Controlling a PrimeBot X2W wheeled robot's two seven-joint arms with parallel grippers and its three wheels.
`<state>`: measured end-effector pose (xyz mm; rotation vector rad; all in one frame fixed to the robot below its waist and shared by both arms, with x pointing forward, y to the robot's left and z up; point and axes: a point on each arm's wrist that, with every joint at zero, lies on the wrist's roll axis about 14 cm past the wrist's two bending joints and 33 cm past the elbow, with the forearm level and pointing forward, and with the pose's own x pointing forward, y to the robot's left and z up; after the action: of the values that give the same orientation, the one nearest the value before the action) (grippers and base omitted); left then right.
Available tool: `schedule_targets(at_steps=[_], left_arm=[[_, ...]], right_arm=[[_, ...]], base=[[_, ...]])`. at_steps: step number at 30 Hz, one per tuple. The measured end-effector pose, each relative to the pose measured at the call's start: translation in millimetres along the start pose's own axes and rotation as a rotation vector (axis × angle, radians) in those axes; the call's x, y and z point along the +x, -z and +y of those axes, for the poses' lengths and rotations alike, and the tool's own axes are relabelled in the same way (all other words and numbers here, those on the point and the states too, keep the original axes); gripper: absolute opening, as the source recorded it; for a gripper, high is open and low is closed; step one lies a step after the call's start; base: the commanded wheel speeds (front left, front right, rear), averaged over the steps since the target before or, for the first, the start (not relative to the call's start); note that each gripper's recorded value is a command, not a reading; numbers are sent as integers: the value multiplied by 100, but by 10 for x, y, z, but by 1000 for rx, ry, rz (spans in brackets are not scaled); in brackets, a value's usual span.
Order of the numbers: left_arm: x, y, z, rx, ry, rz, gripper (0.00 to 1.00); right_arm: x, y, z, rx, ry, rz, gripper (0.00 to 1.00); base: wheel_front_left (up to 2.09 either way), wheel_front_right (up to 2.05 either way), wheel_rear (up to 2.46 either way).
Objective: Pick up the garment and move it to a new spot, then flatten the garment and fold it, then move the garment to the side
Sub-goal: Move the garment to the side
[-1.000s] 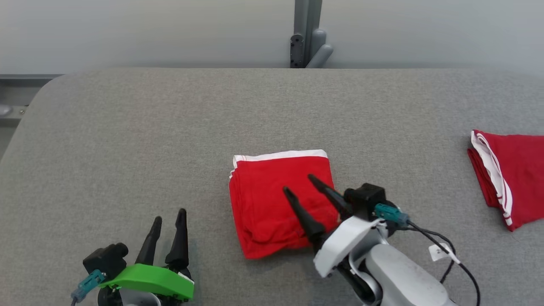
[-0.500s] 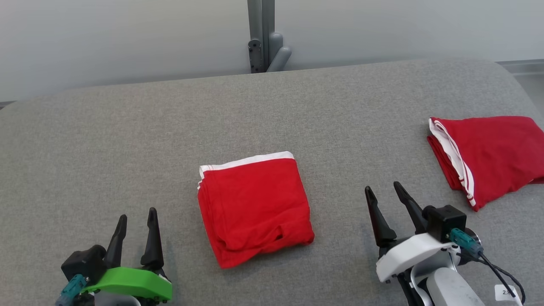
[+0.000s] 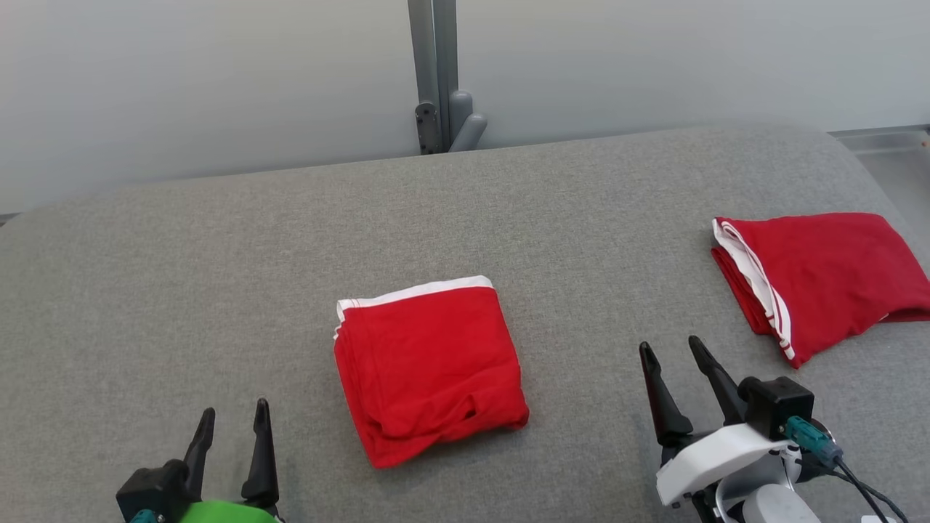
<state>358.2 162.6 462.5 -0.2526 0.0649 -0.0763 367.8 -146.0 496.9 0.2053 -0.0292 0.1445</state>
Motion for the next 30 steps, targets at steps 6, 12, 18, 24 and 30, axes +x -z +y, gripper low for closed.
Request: schedule_targets(at_steps=[6, 12, 18, 24, 30], left_arm=[[-100, 4, 65, 0, -21, -1, 100], [-155, 8, 118, -1, -39, -2, 100], [-170, 103, 68, -3, -31, 27, 100], [-77, 160, 0, -5, -12, 48, 100], [-118, 218, 156, -20, -69, 66, 100]], right_arm=[[-82, 19, -1, 18, 7, 3, 100], [-66, 32, 30, 23, -2, 6, 100], [-3, 219, 164, 31, -45, 64, 100], [305, 347, 533, 79, -158, 109, 100], [558, 576, 879, 142, -250, 190, 100]], base=[[0, 0, 0], [0, 0, 0], [0, 0, 0], [0, 0, 0], [0, 0, 0]])
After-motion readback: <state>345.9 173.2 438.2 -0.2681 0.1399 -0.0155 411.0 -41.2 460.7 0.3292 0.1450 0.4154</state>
